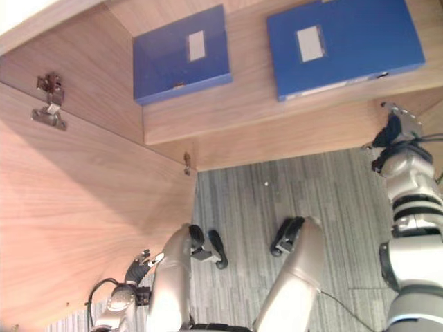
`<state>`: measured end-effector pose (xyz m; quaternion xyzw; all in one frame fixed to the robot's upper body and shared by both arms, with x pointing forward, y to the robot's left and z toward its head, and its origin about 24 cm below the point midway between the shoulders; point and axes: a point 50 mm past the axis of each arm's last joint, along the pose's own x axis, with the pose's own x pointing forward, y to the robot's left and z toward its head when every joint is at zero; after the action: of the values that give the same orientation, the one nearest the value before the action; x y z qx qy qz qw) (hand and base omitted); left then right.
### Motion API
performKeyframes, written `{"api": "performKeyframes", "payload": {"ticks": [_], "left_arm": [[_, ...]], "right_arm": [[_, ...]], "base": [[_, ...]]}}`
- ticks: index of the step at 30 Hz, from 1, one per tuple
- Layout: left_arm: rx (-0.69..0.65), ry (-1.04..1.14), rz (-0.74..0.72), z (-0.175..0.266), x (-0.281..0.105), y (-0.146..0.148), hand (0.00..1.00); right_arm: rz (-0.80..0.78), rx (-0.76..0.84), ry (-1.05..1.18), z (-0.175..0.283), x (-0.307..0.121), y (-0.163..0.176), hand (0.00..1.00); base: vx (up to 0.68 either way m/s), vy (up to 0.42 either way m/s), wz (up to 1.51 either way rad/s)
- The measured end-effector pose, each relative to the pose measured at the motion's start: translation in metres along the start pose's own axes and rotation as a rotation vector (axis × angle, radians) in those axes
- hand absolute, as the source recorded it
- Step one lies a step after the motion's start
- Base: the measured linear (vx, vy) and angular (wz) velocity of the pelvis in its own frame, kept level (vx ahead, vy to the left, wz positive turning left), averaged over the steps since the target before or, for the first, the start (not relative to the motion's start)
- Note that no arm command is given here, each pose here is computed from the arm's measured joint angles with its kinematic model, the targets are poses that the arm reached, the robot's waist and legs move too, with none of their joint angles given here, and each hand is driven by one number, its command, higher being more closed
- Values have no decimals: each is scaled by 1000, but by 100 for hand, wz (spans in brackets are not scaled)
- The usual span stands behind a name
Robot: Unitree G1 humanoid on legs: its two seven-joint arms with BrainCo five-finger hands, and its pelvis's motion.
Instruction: Walk over to the cabinet, pick up the folder, carry it to the office cabinet, place the folder inside the office cabinet, then close the office cabinet door
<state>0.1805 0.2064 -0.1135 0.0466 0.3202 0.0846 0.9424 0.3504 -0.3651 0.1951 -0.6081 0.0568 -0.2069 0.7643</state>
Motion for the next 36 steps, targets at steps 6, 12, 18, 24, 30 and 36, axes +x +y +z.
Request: {"api": "performKeyframes", "payload": {"ticks": [6,12,18,24,30,36], "left_arm": [[-13,-16,0,5,2,0,0],[-48,-43,9,12,3,2,0],[-71,-63,16,17,4,3,0],[-100,-96,23,26,5,7,0],[-136,-121,22,32,6,11,0],[-149,-105,33,28,5,15,0]], "right_arm": [[44,-90,-85,19,2,5,0],[24,-135,-146,39,8,-6,0],[66,-167,-176,50,10,-8,0],[136,-113,-204,63,13,-13,0],[172,-119,-205,64,16,-34,0],[185,-220,-225,68,17,-49,0]], "base": [[-28,-55,10],[-31,-41,10],[-20,-22,8],[-20,-26,8],[-23,-31,7],[-22,-30,8]]}}
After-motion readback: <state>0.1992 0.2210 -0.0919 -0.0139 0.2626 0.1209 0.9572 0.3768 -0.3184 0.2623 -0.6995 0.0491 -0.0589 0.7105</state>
